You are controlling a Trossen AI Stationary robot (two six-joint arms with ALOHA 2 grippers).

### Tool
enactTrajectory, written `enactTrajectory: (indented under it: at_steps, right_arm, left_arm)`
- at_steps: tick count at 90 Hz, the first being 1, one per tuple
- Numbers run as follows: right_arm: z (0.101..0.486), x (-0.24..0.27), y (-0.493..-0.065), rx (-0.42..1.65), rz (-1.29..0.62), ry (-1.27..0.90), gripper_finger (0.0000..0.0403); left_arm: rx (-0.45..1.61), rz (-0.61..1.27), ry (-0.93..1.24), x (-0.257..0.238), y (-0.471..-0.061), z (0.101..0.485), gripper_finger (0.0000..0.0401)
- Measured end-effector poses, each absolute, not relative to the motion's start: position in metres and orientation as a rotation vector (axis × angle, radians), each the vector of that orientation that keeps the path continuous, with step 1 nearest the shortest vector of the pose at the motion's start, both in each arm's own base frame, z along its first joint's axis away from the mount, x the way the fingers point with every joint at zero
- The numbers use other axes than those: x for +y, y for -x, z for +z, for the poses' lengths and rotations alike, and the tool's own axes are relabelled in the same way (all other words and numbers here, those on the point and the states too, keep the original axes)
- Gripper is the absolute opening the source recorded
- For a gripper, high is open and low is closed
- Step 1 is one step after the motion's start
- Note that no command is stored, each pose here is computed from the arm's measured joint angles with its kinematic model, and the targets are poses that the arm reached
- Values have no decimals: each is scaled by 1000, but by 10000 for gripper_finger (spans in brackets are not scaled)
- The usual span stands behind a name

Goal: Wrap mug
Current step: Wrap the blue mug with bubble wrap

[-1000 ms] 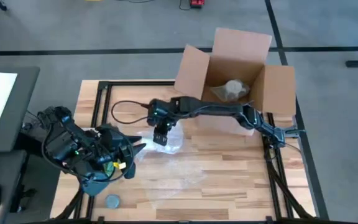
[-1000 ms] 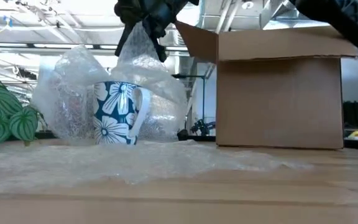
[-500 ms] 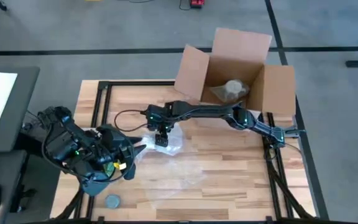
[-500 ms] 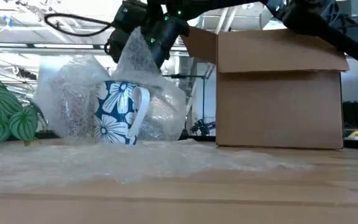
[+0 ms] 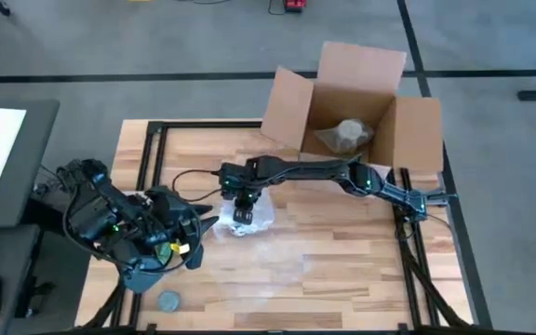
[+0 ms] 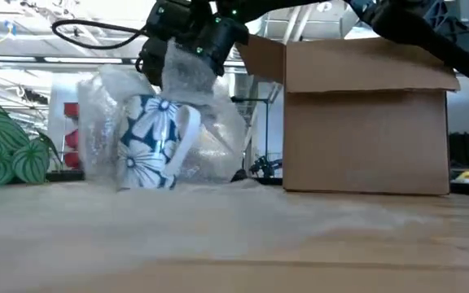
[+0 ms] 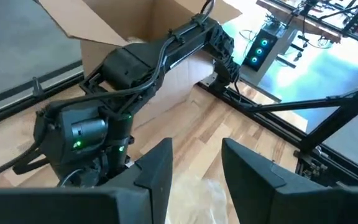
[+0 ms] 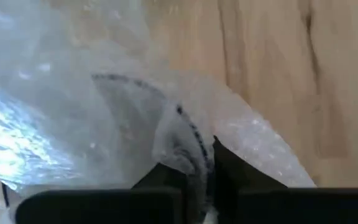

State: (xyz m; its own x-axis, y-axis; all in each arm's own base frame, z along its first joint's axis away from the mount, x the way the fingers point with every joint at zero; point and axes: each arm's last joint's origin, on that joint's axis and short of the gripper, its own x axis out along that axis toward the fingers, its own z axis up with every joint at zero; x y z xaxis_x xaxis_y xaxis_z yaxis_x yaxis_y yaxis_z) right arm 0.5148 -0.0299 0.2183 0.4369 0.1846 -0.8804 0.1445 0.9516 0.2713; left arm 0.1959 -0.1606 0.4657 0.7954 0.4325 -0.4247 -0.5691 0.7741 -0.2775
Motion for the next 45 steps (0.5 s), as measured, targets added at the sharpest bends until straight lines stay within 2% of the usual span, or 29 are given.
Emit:
enactTrajectory:
  at_steps: [20, 36, 45]
  right_arm:
    - [238, -5, -503, 1172, 3, -418, 14]
    - [234, 45, -502, 1181, 39, -299, 14]
    - [232, 55, -503, 1158, 22, -259, 14]
  left_arm:
    - [356, 552, 408, -161, -196, 466, 117]
    - [361, 549, 411, -161, -196, 465, 117]
    - [379, 539, 418, -161, -196, 465, 117]
